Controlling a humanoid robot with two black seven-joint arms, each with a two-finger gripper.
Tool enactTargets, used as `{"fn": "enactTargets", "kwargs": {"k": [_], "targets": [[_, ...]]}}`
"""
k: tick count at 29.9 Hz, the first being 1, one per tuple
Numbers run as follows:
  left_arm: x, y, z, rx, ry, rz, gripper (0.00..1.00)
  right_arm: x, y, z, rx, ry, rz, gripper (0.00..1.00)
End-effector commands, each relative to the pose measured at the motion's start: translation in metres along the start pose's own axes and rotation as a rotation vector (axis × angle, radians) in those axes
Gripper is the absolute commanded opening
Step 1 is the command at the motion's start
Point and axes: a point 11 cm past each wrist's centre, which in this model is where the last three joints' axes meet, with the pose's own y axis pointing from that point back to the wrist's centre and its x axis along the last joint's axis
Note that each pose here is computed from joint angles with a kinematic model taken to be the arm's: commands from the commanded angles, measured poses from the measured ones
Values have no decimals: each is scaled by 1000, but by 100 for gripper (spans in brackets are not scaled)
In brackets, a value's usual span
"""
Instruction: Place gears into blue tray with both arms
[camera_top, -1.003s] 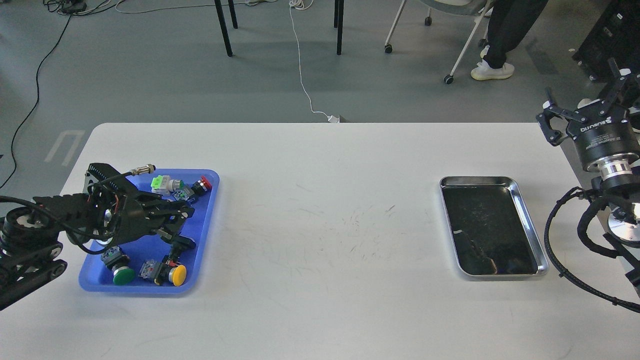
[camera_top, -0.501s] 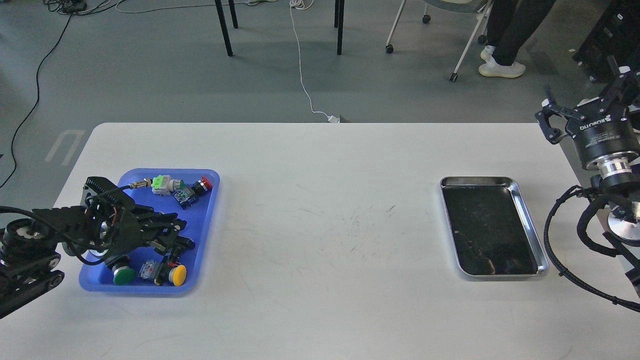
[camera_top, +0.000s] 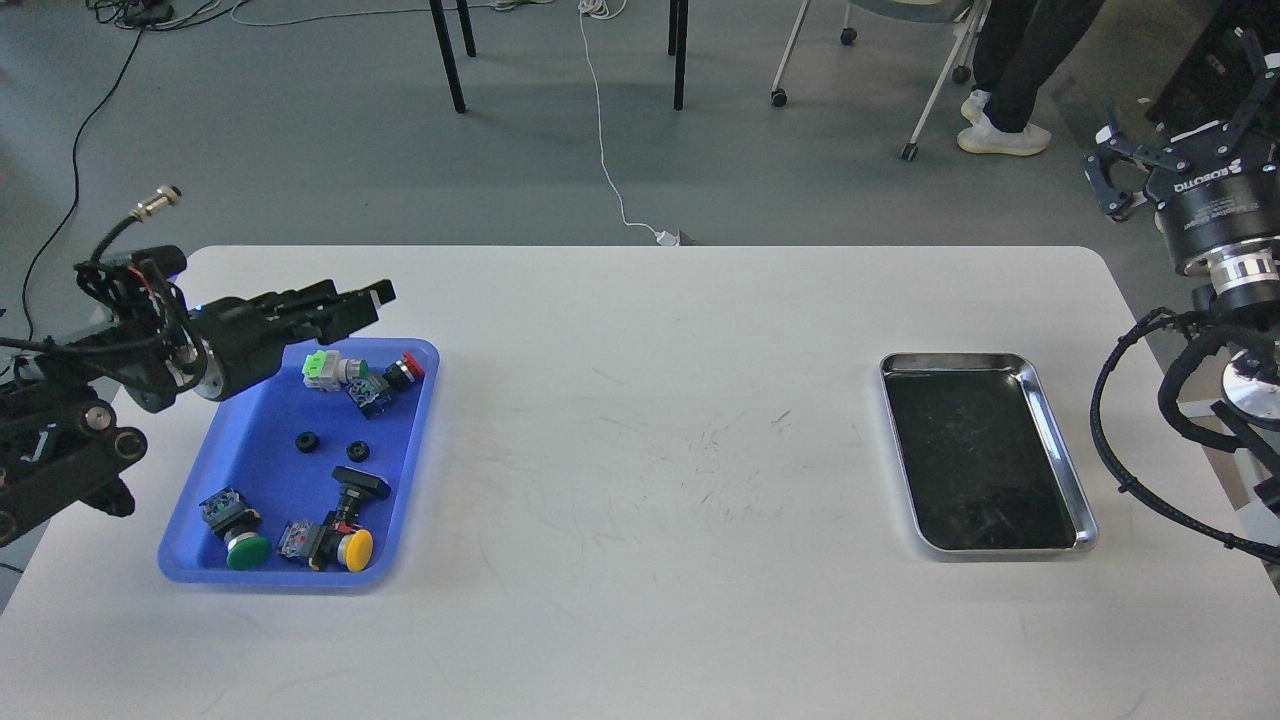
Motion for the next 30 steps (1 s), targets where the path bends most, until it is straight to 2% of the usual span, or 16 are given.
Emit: {"fn": "enactTargets", "kwargs": {"k": [1,4,9,13,16,20,25,30], "targets": [[42,-13,17,-64,334,171,98,-2,-10,-11,49,4,48,99],[64,-30,37,-137,543,253,98,-10,-19,-20,73,-4,30,99],[86,-42,42,-225,921,394,98,-11,-30,-31,100,2,37,99],[95,-46,33,-244,1049,454,98,-13,-37,-18,41,-22,47,99],[103,-51,35,-334,1218,483,98,-10,-39,-11,36,-54,66,99],[91,-59,13,-376,1433,525,98,3,-37,10,-9,-113,124,99],[74,-63,-3,-417,1551,501,98,23,-32,38,-7,-173,226,99],[69,-66,-3,-441,1624,495,98,7,-44,51,-36,-179,164,99]]}}
